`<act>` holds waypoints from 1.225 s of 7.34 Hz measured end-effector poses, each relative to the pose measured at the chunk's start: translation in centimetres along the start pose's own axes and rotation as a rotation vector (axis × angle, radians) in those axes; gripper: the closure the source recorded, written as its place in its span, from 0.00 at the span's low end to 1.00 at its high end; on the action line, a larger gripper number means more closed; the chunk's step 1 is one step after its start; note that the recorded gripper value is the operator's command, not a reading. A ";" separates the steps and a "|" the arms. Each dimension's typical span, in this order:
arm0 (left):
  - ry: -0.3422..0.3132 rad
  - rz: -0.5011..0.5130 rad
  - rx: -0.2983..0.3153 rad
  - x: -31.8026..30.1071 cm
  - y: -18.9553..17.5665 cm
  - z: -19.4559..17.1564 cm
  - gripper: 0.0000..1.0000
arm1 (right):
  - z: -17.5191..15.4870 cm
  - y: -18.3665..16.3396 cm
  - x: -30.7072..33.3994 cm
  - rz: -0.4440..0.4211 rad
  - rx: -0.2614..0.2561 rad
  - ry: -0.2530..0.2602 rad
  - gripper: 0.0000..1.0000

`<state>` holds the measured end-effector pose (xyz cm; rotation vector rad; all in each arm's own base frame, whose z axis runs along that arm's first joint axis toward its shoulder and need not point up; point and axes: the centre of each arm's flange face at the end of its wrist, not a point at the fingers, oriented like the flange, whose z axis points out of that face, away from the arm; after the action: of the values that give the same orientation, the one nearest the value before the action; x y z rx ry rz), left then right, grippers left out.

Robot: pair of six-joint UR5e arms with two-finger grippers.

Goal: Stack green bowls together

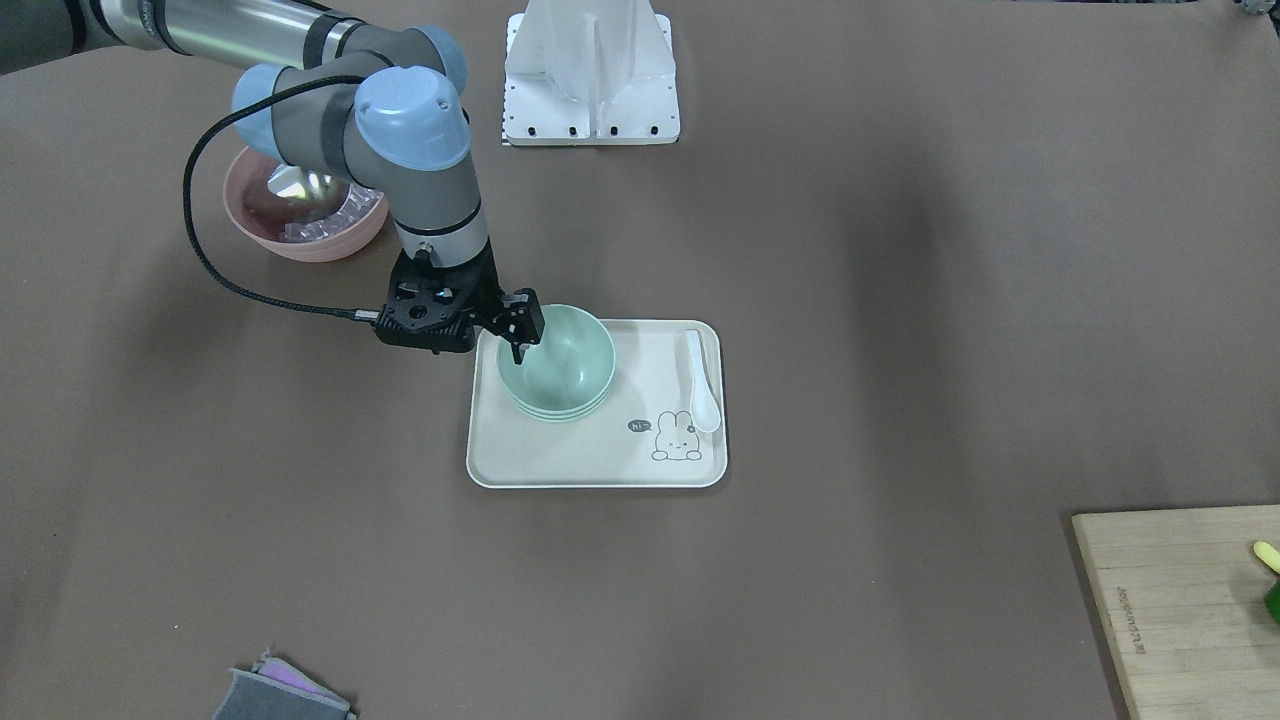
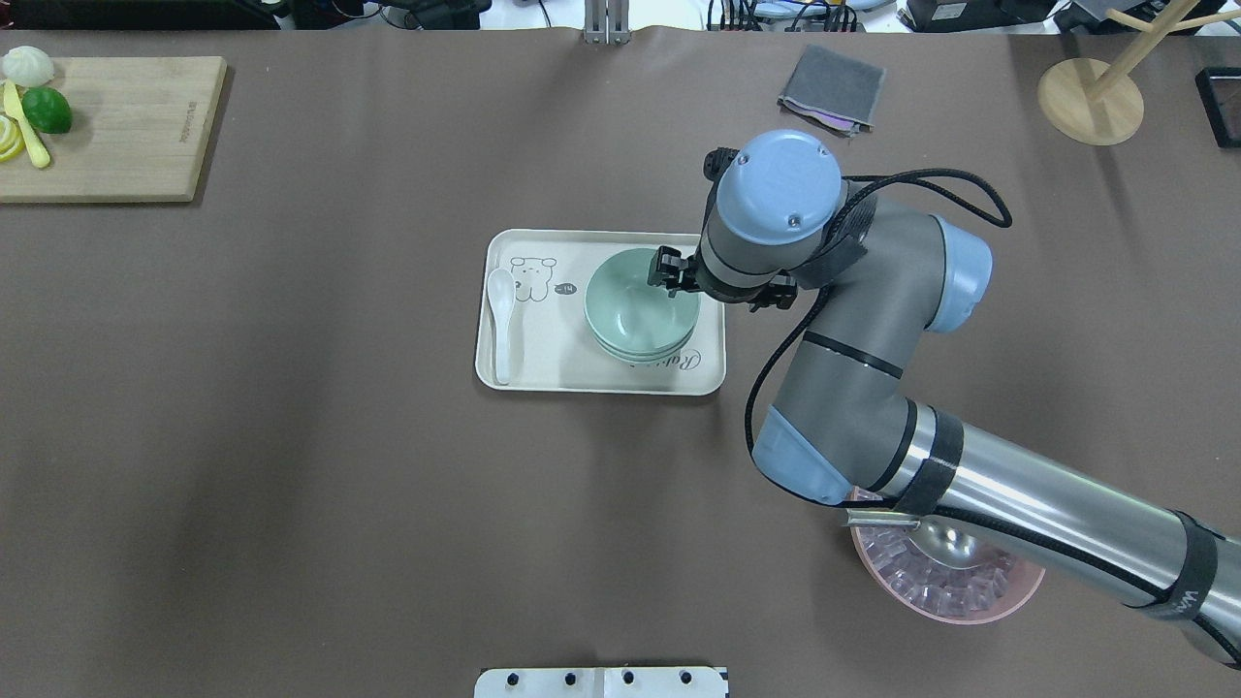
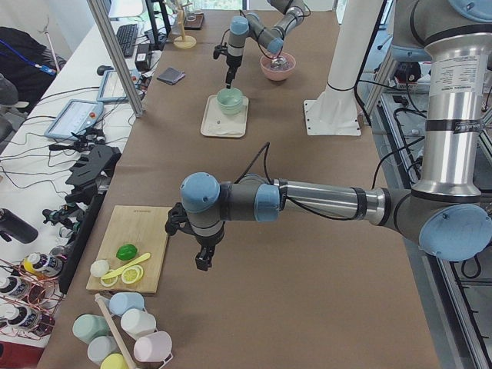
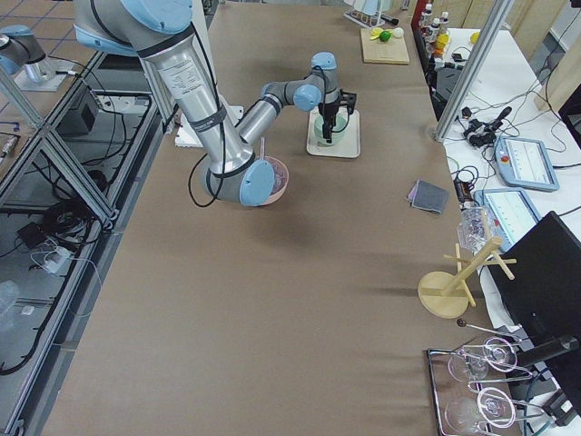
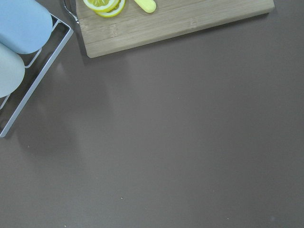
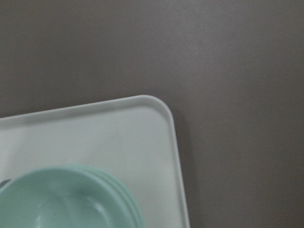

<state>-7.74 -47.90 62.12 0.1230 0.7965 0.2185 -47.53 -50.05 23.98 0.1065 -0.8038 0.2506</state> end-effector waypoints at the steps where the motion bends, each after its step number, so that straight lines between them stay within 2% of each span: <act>1: 0.001 -0.004 -0.003 -0.1 0.4 0.2 0.02 | -1.5 -2.9 3.9 -0.028 -0.010 -0.003 0.00; 3: 0.005 -0.008 -0.004 -0.2 0.6 0.3 0.02 | -4.7 -8.8 13.4 -0.106 -0.024 -0.002 0.00; 4: 0.006 -0.008 -0.004 -0.2 0.7 0.3 0.02 | -5.7 -10.7 18.6 -0.154 -0.030 0.008 0.00; 6: 0.006 -0.008 -0.004 -0.2 0.7 0.4 0.02 | -7.4 -12.0 30.5 -0.260 -0.061 0.038 0.00; 9: 0.006 -0.005 -0.002 -0.2 0.7 0.3 0.02 | -10.3 -11.5 46.7 -0.330 -0.083 0.077 0.00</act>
<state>-7.75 -47.28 62.59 0.1185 0.8024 0.2155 -6.20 -50.70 50.61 0.1488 -0.7072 -0.0896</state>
